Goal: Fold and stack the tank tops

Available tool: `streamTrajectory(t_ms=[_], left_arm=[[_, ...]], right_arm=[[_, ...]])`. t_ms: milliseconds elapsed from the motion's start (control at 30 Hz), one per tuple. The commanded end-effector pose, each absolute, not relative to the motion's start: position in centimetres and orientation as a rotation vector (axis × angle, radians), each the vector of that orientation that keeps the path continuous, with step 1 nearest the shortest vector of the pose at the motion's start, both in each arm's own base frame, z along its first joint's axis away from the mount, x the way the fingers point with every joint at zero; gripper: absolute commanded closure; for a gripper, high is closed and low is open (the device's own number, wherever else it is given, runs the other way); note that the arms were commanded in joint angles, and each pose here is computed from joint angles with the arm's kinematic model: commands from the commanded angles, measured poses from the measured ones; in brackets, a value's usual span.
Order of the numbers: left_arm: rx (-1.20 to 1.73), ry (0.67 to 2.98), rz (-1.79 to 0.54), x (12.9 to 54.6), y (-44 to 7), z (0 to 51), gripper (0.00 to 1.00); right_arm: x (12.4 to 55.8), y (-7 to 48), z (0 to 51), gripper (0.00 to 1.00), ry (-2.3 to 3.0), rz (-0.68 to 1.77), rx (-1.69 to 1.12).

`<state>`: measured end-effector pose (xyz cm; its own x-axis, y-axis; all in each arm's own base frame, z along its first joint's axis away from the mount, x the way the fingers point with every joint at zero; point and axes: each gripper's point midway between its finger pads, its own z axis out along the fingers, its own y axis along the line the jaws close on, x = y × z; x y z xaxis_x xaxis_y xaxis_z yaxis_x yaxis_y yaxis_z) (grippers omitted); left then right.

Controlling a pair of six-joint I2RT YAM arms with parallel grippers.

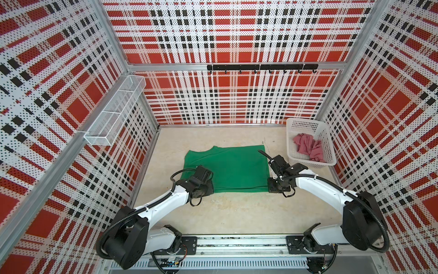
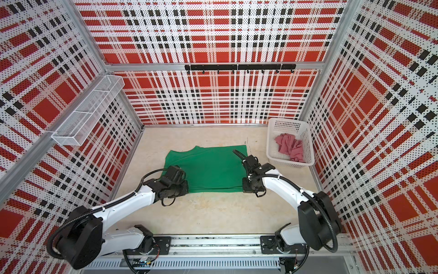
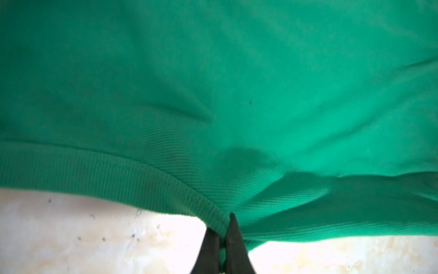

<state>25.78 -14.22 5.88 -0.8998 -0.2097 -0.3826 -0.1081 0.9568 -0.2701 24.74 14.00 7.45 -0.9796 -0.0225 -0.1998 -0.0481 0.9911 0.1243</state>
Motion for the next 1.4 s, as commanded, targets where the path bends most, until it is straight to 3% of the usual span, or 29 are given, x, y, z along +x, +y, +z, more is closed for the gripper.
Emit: streamTrajectory(t_ms=[0,567,1133,1167,1300,1367], left_arm=[[-0.138,2.723,-0.26,26.5,-13.8,5.8,1.0],[0.0,2.782,-0.188,31.1,-14.0,6.4,1.0],[-0.145,2.854,-0.415,19.8,-15.4,4.0,1.0],[-0.141,2.857,-0.432,19.2,-15.8,3.9,0.99],[-0.179,2.866,-0.397,17.9,-15.4,3.7,0.53],[-0.242,2.846,-0.407,17.8,-15.0,4.0,0.41]], right_arm=[[25.4,12.9,7.3,1.0,2.965,0.081,-0.123],[31.4,12.5,7.4,1.0,2.949,0.067,-0.172],[23.1,14.0,5.6,1.0,2.991,0.246,-0.171],[22.9,14.1,5.4,1.0,2.988,0.249,-0.171],[22.3,13.5,4.7,1.0,2.977,0.233,-0.148],[22.3,13.6,5.0,1.0,2.963,0.244,-0.149]])
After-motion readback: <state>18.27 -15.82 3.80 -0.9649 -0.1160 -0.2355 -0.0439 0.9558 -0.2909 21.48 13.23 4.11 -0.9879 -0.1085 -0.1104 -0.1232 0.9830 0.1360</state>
